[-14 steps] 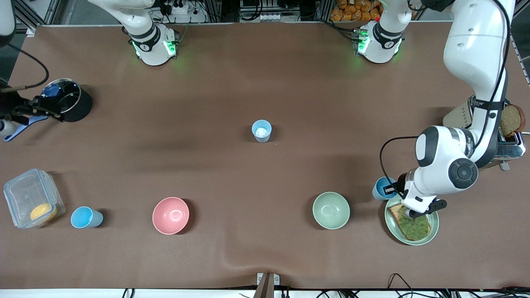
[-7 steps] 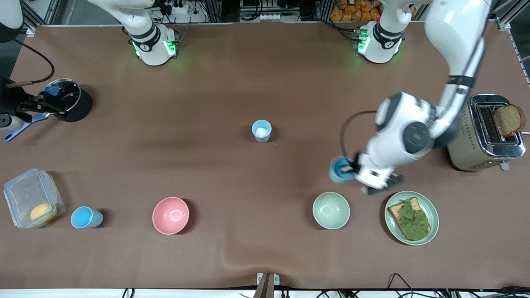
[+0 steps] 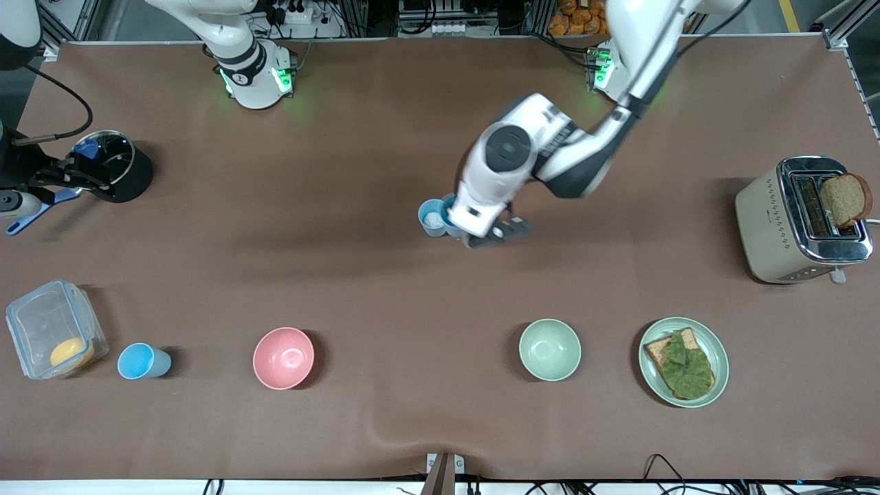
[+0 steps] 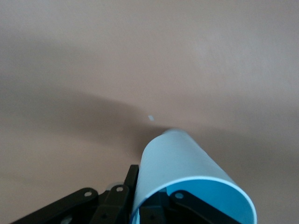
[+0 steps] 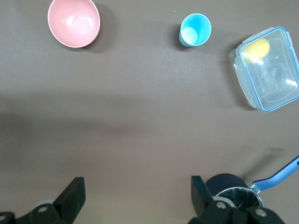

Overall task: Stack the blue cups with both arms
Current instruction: 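Carry the blue cup with the left gripper over the center cup, then lower the blue cup into the center cup and open the left gripper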

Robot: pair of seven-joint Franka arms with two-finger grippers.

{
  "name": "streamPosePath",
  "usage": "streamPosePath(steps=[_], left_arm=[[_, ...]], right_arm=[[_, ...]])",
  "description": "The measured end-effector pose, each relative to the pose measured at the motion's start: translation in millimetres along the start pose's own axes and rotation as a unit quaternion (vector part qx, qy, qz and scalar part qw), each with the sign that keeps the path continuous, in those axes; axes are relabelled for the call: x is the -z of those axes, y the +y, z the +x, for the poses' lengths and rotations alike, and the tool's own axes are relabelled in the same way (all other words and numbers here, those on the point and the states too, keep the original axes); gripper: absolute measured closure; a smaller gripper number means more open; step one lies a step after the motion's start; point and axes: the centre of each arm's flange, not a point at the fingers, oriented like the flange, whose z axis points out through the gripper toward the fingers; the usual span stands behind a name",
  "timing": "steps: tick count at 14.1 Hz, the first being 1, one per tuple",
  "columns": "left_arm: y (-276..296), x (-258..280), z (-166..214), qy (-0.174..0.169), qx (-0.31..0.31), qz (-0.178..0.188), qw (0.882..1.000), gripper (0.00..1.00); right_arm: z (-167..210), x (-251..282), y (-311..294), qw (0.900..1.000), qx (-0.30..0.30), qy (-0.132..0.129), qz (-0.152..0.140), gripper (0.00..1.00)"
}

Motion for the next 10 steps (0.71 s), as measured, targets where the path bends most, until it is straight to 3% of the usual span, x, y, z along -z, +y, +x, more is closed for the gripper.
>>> streamPosePath(steps=[4,10], left_arm=[[19,-29,-37,-0.012,-0.015,0.017,1.0,0.95],[17,-45,-25,-0.017,-0.007,0.021,1.0,0.95]], right_arm=[[0,-1,0,1.0,0.0,-0.001,0.0,0.0],[1,-2,1,1.0,-0.001,-0.002,0.001,0.0]])
